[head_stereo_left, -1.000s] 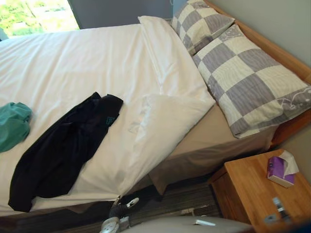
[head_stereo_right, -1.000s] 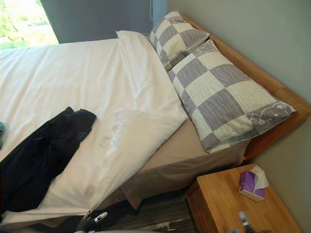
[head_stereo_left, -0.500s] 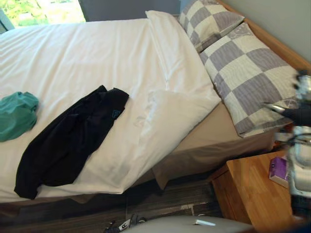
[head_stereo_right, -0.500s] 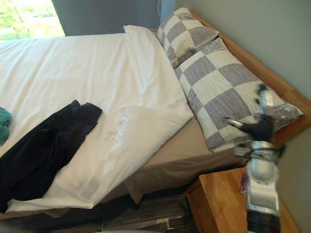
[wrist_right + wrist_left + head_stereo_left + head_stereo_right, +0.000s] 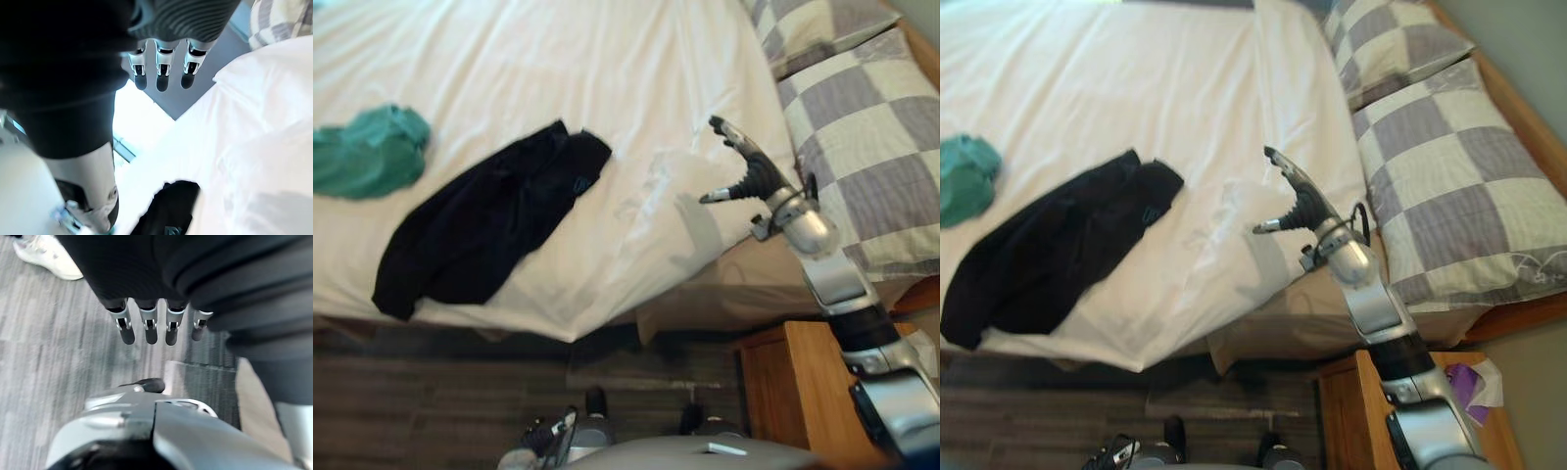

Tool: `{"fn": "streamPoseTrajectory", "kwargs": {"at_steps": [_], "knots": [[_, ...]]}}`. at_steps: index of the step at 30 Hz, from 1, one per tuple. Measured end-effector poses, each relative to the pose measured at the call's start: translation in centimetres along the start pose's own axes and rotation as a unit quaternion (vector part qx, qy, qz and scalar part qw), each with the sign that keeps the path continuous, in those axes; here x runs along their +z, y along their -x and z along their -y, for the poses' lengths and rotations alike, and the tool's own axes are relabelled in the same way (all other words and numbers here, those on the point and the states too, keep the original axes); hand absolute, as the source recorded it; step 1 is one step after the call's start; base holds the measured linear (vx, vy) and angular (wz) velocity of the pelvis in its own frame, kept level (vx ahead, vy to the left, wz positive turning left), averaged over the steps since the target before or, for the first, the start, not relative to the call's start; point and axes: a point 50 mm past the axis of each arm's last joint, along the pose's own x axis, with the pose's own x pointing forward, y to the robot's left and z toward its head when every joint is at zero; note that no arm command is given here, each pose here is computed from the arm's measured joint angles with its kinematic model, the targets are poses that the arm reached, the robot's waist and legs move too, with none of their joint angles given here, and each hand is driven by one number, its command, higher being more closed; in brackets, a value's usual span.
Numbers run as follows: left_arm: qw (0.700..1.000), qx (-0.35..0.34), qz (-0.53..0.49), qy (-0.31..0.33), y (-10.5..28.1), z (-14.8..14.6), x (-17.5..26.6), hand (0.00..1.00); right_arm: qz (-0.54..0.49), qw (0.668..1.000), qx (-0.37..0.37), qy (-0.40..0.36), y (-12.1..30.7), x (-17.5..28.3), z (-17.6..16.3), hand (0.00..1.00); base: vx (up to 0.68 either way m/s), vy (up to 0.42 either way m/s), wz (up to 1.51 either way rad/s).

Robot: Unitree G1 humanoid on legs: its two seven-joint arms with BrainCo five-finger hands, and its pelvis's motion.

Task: Tidy the bed and pick cloth on bed and put in laundry

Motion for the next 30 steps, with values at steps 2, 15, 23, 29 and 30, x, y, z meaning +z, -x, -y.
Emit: {"fn": "streamPoseTrajectory", "kwargs": {"at_steps": [2,15,23,29,30], "knots": [[1.0,0.008,0.017,-0.003,-0.3,-0.6,1.7,0.0,-0.002,0.998,-0.014,0.054,-1.5,0.4,0.4,0.0,-0.08,0.03,0.3],[0.994,0.041,0.101,0.006,-0.5,-2.2,7.9,0.0,-0.087,0.973,-0.097,0.189,-4.5,-0.7,6.9,0.0,-0.02,0.06,0.14],[0.99,0.038,0.132,-0.002,-0.5,-1.8,11.9,0.0,-0.145,0.96,-0.123,0.204,-4.7,-1.5,9.5,0.0,0.03,0.024,-0.02],[0.988,0.023,0.154,-0.005,-0.3,-0.6,14.9,0.0,-0.2,0.948,-0.139,0.205,-5.1,-2.1,11.4,1.0,-0.02,0.019,-0.06],[0.988,0.015,0.156,-0.003,-0.3,-0.1,15.4,0.0,-0.203,0.947,-0.139,0.208,-5.0,-2.0,12.0,1.0,-0.03,0.008,-0.03]]}}
